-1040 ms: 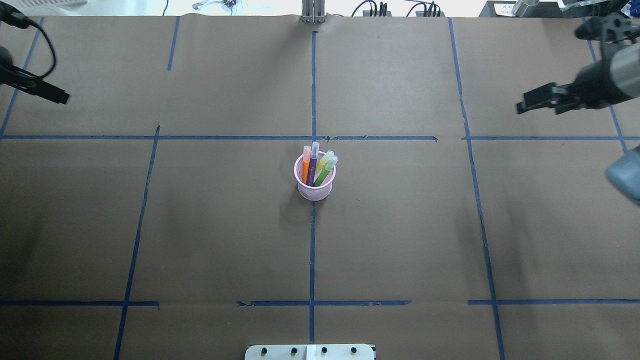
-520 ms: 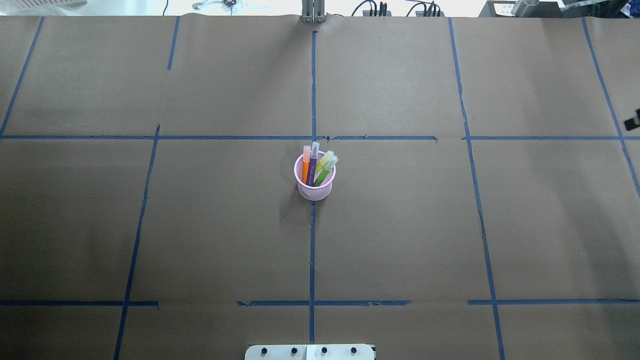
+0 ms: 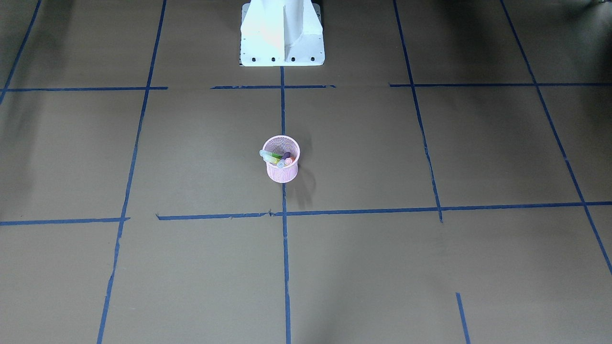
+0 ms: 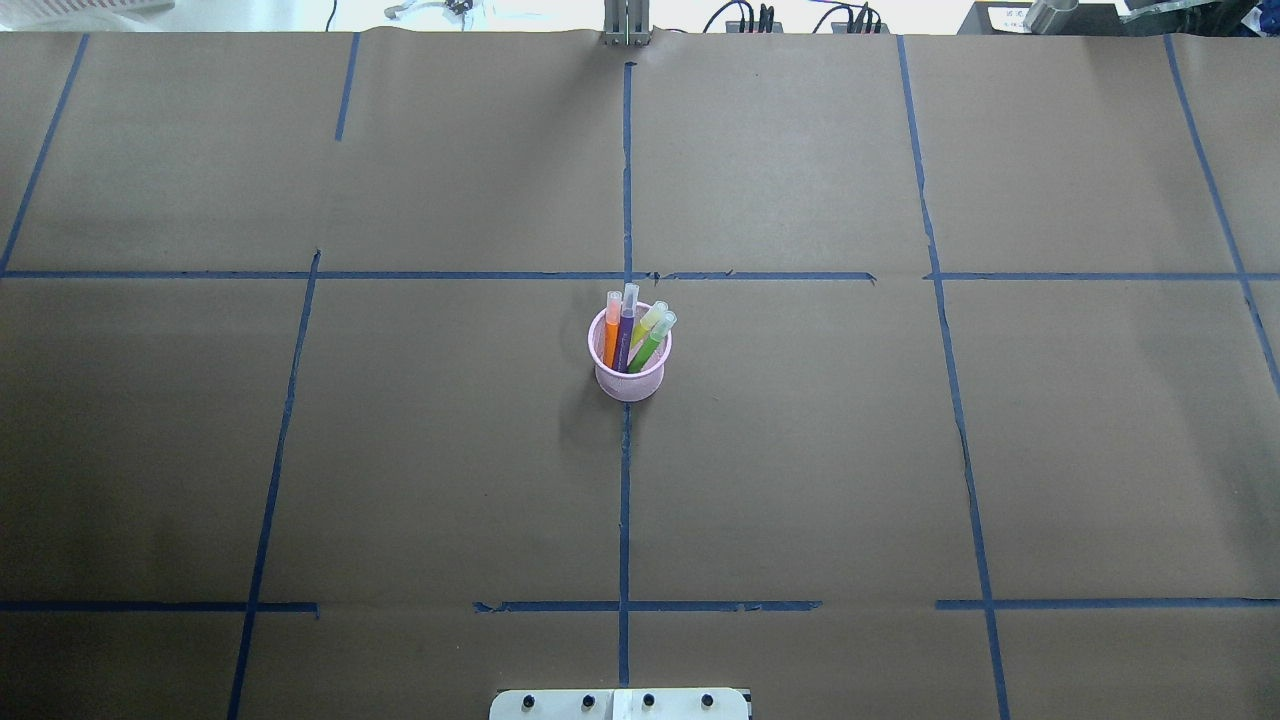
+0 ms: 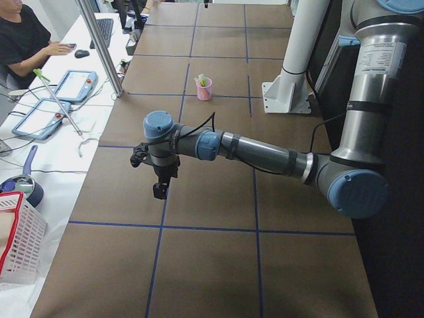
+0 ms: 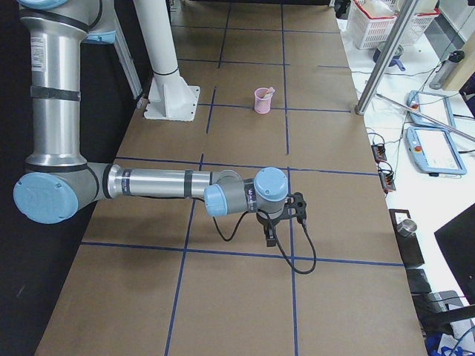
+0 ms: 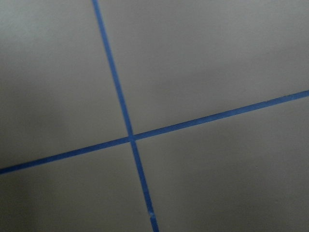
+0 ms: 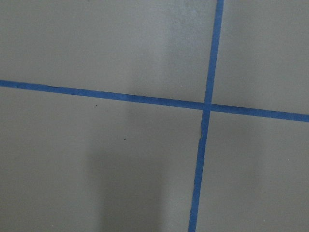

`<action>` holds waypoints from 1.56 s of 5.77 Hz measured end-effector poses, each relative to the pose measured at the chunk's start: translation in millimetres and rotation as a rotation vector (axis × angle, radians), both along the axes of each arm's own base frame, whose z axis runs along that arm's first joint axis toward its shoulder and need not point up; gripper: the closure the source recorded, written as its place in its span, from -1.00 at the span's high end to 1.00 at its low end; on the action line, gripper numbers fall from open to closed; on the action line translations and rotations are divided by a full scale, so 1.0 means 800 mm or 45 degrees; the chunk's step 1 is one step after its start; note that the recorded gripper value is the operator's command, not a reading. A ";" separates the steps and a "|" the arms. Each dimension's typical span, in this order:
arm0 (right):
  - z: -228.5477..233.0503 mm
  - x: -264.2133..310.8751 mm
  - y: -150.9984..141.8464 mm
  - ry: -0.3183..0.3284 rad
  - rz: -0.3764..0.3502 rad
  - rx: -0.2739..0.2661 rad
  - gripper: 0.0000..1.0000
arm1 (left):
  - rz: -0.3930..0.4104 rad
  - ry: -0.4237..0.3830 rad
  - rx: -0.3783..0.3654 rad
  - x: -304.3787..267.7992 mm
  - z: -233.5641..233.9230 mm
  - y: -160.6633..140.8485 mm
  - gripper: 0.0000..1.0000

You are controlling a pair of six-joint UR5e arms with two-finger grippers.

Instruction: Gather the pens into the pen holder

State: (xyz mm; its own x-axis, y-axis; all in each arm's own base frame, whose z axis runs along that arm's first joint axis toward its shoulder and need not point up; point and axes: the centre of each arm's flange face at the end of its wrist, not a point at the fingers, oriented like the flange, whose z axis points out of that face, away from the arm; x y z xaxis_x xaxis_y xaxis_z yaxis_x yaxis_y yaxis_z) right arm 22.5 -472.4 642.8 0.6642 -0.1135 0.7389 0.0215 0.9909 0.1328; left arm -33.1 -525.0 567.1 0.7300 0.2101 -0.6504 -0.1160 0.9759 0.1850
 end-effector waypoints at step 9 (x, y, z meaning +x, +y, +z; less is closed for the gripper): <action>0.053 0.013 0.048 0.004 0.014 -0.111 0.99 | 0.069 0.076 -0.145 -0.037 0.056 0.037 1.00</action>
State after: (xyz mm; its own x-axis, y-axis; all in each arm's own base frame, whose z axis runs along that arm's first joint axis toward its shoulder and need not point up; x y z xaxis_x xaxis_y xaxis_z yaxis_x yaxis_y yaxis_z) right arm 32.6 -433.7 685.2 0.6675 -0.0416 0.7434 0.0107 0.9989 0.0463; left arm -62.4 -495.6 611.5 0.6787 0.1706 -0.7144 -0.1616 0.9835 0.0813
